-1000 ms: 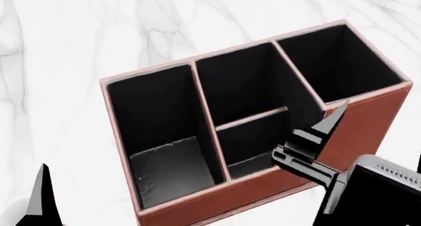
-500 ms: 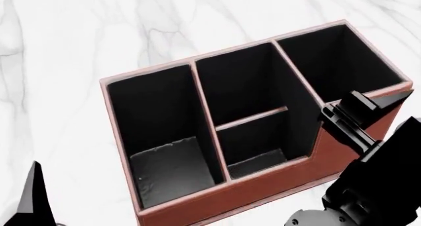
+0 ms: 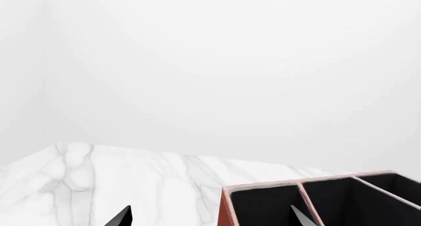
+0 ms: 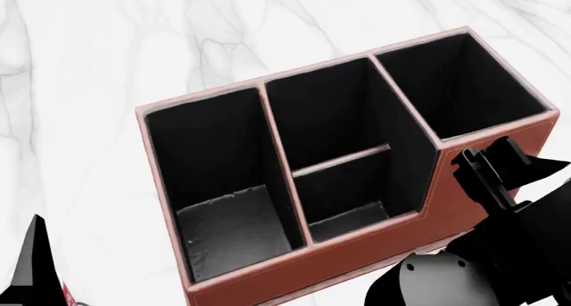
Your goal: Pick up the book and place it in the left compartment of the caddy.
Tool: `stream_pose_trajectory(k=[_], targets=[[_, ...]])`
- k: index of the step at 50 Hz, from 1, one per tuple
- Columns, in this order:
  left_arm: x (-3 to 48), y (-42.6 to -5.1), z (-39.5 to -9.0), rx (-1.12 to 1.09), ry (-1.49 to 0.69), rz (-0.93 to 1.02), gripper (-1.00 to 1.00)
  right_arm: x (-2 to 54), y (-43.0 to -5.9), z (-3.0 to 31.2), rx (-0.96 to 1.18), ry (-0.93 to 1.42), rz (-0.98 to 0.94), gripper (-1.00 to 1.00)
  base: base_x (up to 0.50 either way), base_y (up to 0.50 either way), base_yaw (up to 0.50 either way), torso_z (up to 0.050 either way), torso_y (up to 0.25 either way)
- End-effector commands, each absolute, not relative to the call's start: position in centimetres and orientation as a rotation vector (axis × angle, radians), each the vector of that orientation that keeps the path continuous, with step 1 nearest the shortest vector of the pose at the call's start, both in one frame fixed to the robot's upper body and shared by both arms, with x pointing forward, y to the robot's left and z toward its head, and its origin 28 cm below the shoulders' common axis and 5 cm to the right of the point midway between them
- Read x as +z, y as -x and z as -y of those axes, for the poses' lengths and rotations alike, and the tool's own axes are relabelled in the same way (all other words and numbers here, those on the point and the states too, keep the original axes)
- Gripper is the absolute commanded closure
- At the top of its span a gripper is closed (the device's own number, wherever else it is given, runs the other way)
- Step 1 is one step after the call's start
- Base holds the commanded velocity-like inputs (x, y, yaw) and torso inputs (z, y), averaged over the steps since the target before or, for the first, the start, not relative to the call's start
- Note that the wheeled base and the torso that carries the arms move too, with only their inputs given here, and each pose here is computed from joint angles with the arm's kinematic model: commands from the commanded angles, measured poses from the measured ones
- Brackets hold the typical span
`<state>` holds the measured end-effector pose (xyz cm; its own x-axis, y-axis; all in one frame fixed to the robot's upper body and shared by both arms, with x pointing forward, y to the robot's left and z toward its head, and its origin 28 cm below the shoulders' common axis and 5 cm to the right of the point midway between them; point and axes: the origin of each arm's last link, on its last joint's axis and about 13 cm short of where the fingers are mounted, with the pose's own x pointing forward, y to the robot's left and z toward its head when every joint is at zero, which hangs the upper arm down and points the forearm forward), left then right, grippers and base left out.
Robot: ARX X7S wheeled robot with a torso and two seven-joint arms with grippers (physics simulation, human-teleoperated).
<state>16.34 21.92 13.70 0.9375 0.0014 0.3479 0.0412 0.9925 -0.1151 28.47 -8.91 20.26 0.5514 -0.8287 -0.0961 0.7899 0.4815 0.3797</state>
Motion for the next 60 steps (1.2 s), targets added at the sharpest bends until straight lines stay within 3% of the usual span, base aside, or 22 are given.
stream_pose_trajectory(k=[1,23,33,60], targets=[[13.9,-16.3,-22.0,-0.018,0.126,0.358,-1.00,20.1,-29.2,8.9,-1.073,-0.440,0.059,-1.00,0.00,0.00,0.00,0.000,0.000],[13.8,-16.4,-22.1,-0.016,0.130,0.360,-1.00,20.3,-30.3,8.1,-1.219,-0.569,-0.039,-1.00,0.00,0.00,0.00,0.000,0.000],[13.7,-16.4,-22.1,-0.017,0.132,0.361,-1.00,19.4,-30.8,9.9,-1.308,-0.706,-0.082,-1.00,0.00,0.00,0.00,0.000,0.000],[13.9,-16.3,-22.2,-0.019,0.141,0.364,-1.00,17.6,-32.0,11.3,-1.404,-0.646,-0.191,-1.00,0.00,0.00,0.00,0.000,0.000]])
